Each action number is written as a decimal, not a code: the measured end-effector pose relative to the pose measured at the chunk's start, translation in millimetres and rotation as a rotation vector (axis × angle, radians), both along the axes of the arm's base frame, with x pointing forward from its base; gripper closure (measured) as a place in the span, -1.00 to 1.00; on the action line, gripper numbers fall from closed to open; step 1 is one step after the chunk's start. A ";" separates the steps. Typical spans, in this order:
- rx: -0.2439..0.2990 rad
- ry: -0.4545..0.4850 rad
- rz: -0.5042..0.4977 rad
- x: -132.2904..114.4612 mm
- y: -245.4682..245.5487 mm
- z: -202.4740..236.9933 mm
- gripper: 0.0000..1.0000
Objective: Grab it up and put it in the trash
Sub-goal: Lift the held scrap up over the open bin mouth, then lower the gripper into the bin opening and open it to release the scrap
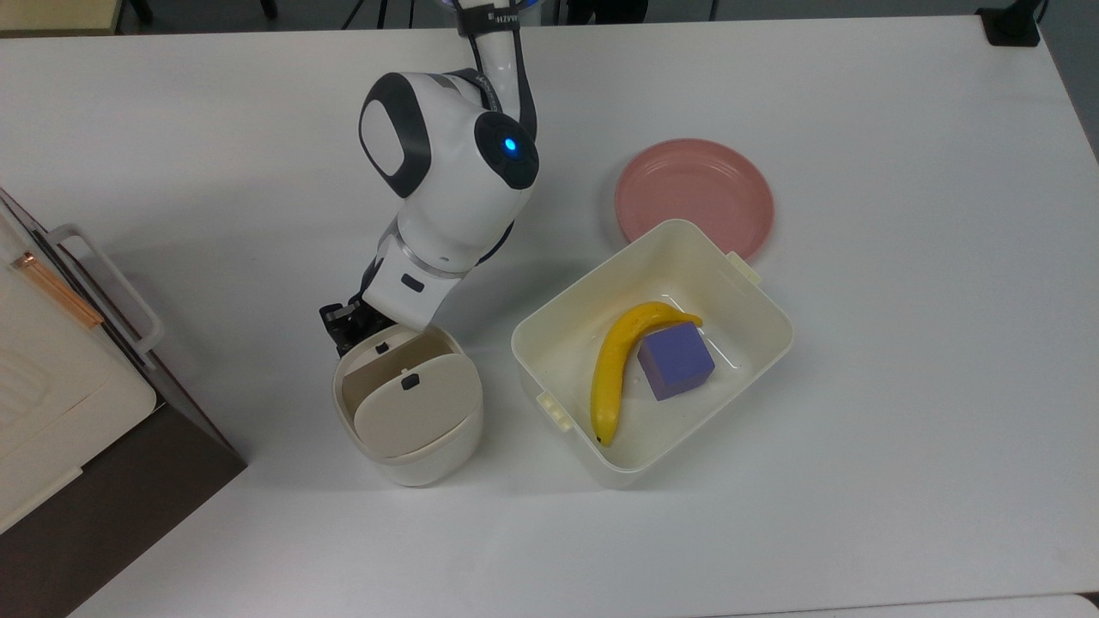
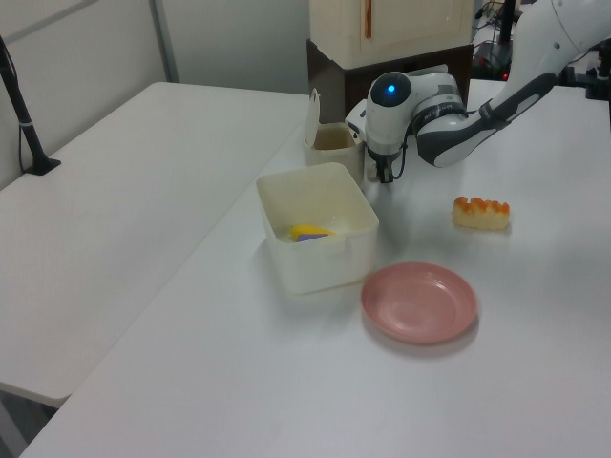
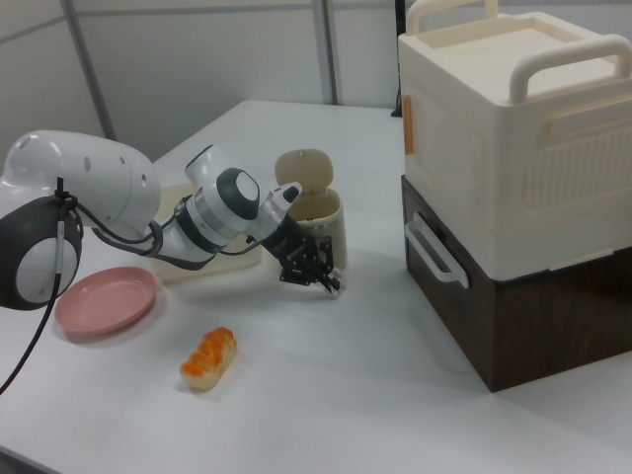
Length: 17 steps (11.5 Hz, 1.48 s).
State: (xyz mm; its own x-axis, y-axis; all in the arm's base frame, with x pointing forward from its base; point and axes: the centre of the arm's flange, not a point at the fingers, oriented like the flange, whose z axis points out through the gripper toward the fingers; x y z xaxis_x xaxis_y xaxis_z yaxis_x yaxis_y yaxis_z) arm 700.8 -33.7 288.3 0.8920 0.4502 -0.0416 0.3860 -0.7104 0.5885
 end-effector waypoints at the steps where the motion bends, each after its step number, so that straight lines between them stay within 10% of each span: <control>1: -0.011 0.013 0.031 0.6 -1.2 6.2 0.86; 5: -0.035 0.192 0.144 -11.4 -17.0 51.0 0.86; 9: 0.060 0.337 0.206 -34.7 -44.9 125.5 0.86; 13: 0.246 0.381 0.190 -49.9 -55.0 207.3 0.86; 17: 0.436 0.186 -0.020 -40.7 -44.1 239.0 0.86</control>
